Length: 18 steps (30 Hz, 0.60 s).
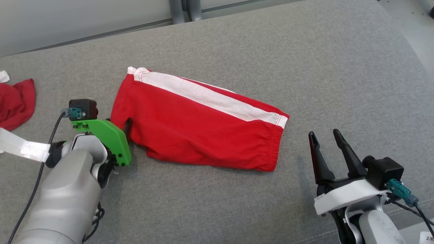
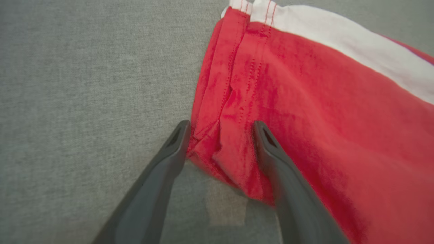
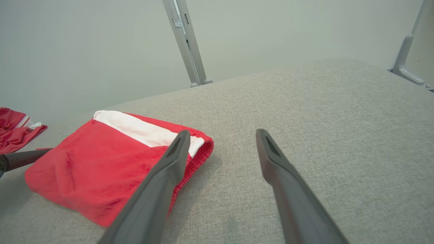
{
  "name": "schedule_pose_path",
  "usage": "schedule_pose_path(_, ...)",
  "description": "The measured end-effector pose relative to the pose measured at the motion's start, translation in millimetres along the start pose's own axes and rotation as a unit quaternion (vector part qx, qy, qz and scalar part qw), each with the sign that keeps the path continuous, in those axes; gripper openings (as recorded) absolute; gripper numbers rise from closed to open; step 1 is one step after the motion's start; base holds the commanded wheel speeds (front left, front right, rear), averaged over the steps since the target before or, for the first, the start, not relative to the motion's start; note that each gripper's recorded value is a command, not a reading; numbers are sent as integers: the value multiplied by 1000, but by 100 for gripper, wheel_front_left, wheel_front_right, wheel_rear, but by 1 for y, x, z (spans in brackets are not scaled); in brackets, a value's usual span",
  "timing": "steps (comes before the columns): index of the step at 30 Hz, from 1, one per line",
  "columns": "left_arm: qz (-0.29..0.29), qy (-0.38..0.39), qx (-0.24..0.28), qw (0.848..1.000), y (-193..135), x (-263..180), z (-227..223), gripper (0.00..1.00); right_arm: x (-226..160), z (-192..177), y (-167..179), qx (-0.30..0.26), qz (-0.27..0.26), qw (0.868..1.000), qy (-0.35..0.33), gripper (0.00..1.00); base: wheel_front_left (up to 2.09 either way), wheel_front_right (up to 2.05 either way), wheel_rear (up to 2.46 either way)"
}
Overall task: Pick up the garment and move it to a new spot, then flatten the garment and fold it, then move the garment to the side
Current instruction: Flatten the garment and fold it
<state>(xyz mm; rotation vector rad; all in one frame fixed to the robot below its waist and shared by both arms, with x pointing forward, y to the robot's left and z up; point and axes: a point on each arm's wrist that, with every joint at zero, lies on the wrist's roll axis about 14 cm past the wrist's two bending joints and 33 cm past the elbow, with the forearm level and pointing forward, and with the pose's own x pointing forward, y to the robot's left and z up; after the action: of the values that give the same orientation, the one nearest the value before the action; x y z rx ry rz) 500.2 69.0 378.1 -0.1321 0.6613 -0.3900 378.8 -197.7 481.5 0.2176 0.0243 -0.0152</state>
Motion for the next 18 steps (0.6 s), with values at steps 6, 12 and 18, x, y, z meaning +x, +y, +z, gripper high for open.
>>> schedule_pose_path(6, 8, 11, -6, 1000, 3, -3, -7, 0, -3, 10, -1, 1, -2, 1000, -14, 100, 0, 0, 0)
schedule_pose_path(12, 7, -10, -26, 1000, -2, -8, -4, 0, -6, 18, -2, 1, -4, 1000, -27, 100, 0, 0, 0)
schedule_pose_path(18, -5, -44, -57, 997, -13, -23, -3, 0, -13, 25, -7, 3, -11, 999, -38, 100, 0, 0, 0)
